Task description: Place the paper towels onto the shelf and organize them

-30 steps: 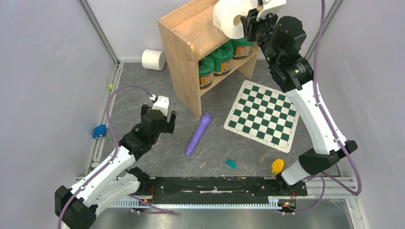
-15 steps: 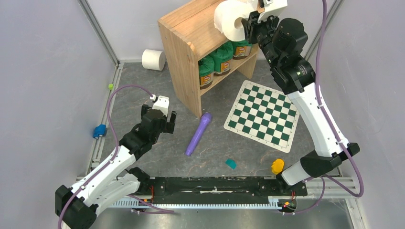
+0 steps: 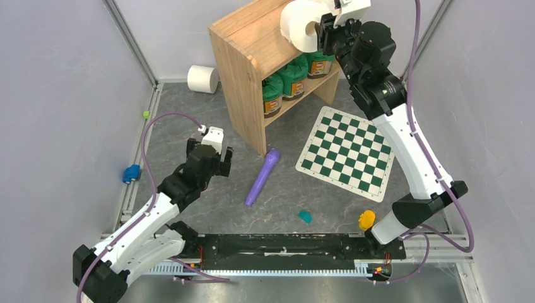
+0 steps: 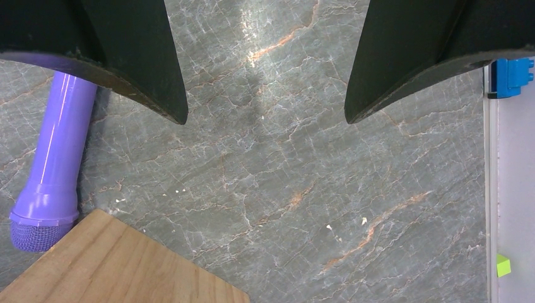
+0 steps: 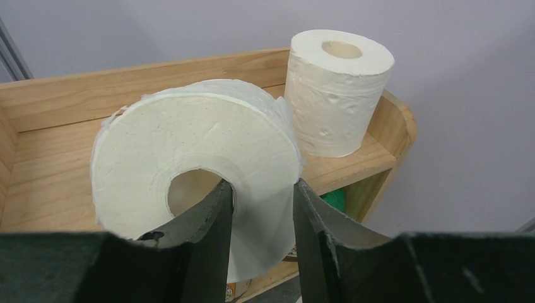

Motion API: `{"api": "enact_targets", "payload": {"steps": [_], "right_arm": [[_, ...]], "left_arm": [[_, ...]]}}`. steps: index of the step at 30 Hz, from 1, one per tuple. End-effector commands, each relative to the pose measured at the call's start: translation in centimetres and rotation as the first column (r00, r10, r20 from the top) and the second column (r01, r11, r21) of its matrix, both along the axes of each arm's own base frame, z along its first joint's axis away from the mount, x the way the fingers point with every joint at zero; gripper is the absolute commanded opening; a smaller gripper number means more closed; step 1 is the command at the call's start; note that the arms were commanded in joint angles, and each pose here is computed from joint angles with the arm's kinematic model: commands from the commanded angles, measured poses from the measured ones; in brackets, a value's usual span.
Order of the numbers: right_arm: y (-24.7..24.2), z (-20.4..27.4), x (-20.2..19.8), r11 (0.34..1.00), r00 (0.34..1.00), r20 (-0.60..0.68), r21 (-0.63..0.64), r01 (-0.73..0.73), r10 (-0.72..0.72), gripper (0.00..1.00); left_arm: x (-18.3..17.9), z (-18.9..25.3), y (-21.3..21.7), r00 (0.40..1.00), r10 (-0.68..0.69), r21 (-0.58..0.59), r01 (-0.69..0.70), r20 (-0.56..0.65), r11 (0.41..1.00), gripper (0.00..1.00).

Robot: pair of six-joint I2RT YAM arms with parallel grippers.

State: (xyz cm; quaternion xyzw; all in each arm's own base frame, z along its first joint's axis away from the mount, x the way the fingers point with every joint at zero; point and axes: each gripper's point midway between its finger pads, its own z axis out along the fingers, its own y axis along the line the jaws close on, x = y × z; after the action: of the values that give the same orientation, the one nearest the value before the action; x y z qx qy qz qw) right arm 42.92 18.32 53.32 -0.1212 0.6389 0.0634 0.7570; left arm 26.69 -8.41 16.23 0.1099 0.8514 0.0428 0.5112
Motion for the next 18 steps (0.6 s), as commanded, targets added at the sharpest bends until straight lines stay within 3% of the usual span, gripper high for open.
{"api": "enact_targets", "payload": {"steps": [1,5,13,18], "right_arm": [[-0.3,3.5,0.2,0.999,0.995,0.099,0.052,0.009,-0.014,0.44],[-0.4,4.1,0.2,0.998,0.992,0.122,0.064,0.010,-0.018,0.52],[-1.0,4.9,1.5,0.997,0.986,0.156,0.062,0.044,-0.054,0.54],[-0.3,5.8,2.0,0.997,0.978,0.204,0.071,0.020,-0.034,0.75]], "left_arm": [[0.3,0.8,0.2,0.999,-0.001,0.002,0.001,0.035,1.000,1.00],[0.2,1.0,0.3,0.999,0.003,0.000,-0.003,0.040,1.000,1.00],[0.2,1.0,0.4,0.999,0.004,0.001,-0.004,0.041,1.000,1.00],[0.2,0.9,0.4,0.999,0.003,0.001,-0.003,0.039,1.000,1.00]]}}
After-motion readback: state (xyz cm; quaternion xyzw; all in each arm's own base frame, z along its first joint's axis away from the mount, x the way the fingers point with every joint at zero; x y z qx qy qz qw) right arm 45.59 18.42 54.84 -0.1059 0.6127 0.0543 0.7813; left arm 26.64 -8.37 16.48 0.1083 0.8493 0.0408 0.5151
